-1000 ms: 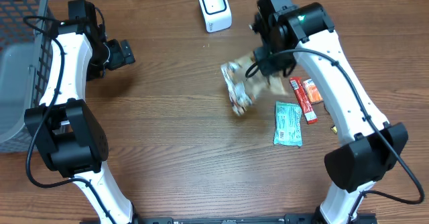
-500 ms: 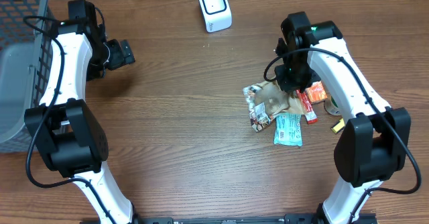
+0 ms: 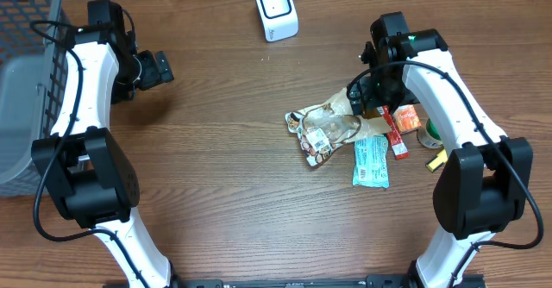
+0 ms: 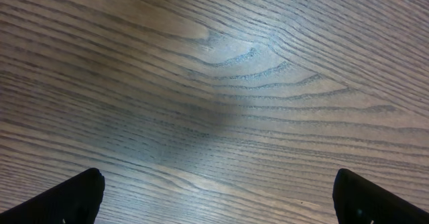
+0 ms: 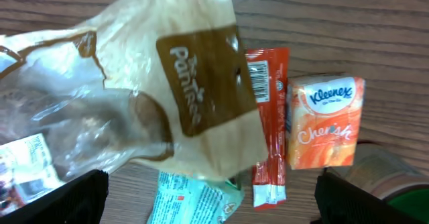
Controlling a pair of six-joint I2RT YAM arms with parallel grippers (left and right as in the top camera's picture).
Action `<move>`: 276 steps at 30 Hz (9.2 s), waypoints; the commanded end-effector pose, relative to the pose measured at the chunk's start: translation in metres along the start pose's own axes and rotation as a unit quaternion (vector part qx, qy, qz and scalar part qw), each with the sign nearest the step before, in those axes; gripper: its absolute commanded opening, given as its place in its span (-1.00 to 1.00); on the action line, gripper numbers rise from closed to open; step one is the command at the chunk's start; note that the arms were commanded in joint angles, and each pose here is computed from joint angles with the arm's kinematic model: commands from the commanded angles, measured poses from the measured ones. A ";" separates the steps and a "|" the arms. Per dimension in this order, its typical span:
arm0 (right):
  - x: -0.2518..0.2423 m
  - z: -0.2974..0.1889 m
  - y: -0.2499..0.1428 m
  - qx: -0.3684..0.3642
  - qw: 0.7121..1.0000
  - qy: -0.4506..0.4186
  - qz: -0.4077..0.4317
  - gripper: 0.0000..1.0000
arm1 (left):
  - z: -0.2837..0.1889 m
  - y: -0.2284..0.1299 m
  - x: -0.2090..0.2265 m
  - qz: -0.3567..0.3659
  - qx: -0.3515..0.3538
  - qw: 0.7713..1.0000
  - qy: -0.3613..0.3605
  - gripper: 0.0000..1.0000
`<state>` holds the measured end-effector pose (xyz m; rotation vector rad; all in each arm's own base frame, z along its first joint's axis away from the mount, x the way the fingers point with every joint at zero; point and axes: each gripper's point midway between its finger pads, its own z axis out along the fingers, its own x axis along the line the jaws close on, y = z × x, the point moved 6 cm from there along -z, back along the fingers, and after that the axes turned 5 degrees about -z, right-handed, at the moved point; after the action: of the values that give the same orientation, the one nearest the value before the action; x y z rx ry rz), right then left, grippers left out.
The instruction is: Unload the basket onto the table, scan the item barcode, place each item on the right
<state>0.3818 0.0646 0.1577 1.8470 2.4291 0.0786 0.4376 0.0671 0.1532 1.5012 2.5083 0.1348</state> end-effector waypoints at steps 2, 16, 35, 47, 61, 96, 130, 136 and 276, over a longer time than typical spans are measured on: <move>0.002 -0.002 0.000 -0.005 1.000 0.011 0.003 1.00 | -0.022 0.006 -0.004 0.009 -0.030 0.999 -0.009 1.00; 0.002 -0.002 0.000 -0.005 1.000 0.011 0.003 1.00 | -0.022 0.006 -0.004 0.009 -0.030 0.999 -0.009 1.00; 0.002 -0.002 0.000 -0.005 1.000 0.011 0.003 1.00 | -0.022 0.006 -0.004 0.009 -0.030 0.999 -0.009 0.99; 0.002 -0.002 0.000 -0.005 1.000 0.011 0.003 1.00 | -0.022 0.006 -0.004 0.009 -0.030 0.999 -0.009 1.00; 0.002 -0.002 0.000 -0.005 1.000 0.011 0.003 1.00 | -0.022 0.006 -0.004 0.009 -0.030 0.999 -0.009 0.99; 0.019 -0.233 -0.073 -0.328 0.936 0.128 -0.012 1.00 | -0.022 0.006 -0.004 0.009 -0.030 0.999 -0.009 0.99; 0.030 -0.344 -0.232 -0.544 0.837 0.058 0.025 1.00 | -0.022 0.006 -0.004 0.009 -0.030 0.999 -0.009 1.00; 0.028 -0.343 -0.232 -0.544 0.837 0.048 0.031 1.00 | -0.022 0.006 -0.004 0.009 -0.030 0.999 -0.009 1.00; 0.025 -0.035 -0.197 -0.669 0.744 -0.002 0.002 1.00 | -0.022 0.006 -0.004 0.009 -0.030 0.999 -0.009 0.99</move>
<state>0.1824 0.0365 0.1761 1.0482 1.4220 1.3615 0.4375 0.0671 0.1531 1.5013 2.5085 0.1345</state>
